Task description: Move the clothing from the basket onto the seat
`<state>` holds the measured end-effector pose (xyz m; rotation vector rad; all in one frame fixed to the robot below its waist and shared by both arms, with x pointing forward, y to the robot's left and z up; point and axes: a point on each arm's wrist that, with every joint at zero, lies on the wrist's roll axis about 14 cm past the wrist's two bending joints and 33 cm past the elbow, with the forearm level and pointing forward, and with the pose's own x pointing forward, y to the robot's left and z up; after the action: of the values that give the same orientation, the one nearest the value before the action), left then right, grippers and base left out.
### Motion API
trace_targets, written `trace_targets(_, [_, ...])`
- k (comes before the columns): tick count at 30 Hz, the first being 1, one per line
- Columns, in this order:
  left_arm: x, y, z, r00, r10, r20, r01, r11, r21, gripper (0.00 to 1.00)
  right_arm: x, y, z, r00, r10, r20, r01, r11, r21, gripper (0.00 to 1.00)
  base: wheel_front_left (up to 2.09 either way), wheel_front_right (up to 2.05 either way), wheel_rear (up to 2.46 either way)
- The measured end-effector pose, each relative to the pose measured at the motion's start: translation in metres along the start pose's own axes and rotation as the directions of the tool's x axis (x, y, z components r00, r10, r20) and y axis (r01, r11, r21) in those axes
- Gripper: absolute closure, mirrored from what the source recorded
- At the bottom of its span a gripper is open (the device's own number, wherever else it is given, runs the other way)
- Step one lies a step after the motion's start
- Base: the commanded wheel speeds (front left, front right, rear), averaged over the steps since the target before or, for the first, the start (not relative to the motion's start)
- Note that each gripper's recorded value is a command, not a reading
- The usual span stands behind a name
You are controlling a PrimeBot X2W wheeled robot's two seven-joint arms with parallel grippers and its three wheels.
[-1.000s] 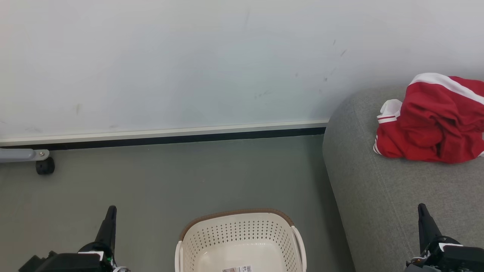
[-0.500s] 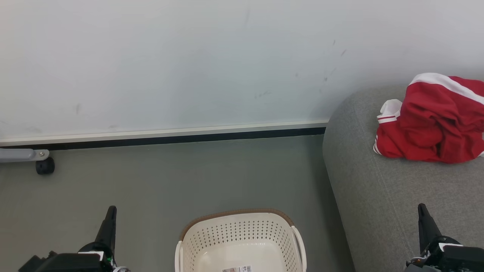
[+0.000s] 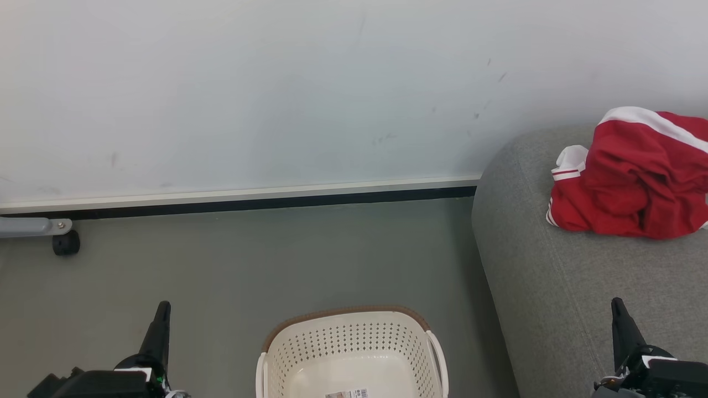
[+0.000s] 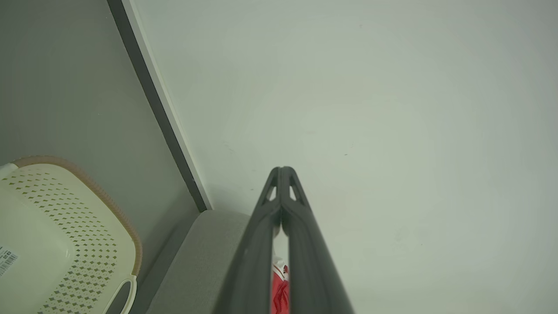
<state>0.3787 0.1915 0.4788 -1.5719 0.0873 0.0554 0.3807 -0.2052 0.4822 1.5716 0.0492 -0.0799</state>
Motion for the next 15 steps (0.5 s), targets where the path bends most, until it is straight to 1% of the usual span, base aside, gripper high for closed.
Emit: trace_targets(15, [0.0000, 0.0001, -0.0001, 1.000, 0.000, 0.000, 0.000, 1.000, 0.000, 1.00, 0.0000, 0.0000, 0.0000, 1.000, 0.000, 0.000, 0.000, 1.000, 0.000, 1.00, 0.00, 0.00, 0.00])
